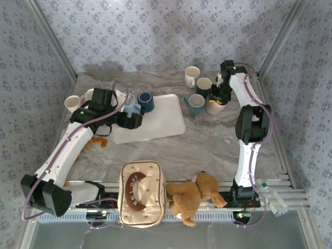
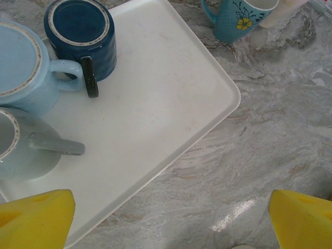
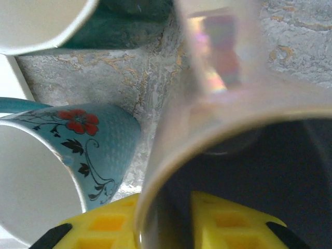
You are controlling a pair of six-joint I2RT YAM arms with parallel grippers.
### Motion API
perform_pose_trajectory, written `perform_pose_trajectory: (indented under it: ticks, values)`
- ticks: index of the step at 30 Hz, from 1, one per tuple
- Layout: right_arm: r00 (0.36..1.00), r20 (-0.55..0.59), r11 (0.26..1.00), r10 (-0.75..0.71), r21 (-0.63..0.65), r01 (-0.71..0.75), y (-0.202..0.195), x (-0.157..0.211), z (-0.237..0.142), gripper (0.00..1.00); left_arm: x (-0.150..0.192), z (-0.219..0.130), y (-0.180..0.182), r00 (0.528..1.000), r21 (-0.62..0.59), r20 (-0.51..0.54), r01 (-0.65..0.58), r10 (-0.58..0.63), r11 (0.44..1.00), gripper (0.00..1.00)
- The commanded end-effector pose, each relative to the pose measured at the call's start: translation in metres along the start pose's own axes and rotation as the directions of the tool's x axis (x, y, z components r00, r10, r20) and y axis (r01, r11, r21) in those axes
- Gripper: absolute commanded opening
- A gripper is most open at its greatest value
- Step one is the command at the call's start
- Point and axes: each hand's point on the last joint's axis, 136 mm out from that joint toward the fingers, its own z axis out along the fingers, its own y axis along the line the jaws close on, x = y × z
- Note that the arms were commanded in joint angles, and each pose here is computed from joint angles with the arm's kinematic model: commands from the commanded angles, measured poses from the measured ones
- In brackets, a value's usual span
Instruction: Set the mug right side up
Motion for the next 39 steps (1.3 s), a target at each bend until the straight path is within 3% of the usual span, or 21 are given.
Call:
perform_pose_trajectory:
  ticks: [1, 12, 23, 32, 35, 39]
  values:
    - [1.0, 0.019, 1.0, -0.013, 0.016, 0.013, 0.002, -0.006, -0.007, 0.33, -0.005, -0.007, -0.003, 0.999, -0.006, 0.018, -0.039, 0.039, 0.999, 0.96]
    - [0.994, 0.103, 1.0, -0.031, 0.002, 0.031, 0.013, -0.012, -0.046, 0.39, -0.007, -0.012, -0.003, 0.999, -0.011, 0.027, -0.046, 0.046, 0.999, 0.96]
    - [0.952, 0.306, 0.996, -0.03, -0.067, 0.052, 0.025, 0.008, -0.119, 0.46, -0.01, -0.018, 0.014, 0.999, -0.122, 0.033, -0.023, 0.027, 0.992, 0.97]
    - [0.821, 0.569, 0.939, -0.041, -0.259, 0.226, 0.059, 0.041, -0.185, 0.54, -0.014, -0.024, 0.017, 0.997, -0.148, 0.074, -0.01, 0.021, 0.989, 0.98]
    - [0.746, 0.665, 0.917, -0.033, -0.277, 0.288, 0.065, 0.051, -0.207, 0.57, -0.014, -0.02, 0.019, 0.997, -0.147, 0.073, -0.005, 0.016, 0.989, 0.97]
    - [0.694, 0.719, 0.886, -0.034, -0.3, 0.355, 0.069, 0.07, -0.223, 0.61, -0.012, -0.014, 0.017, 0.999, -0.127, 0.041, 0.004, 0.001, 0.992, 0.95]
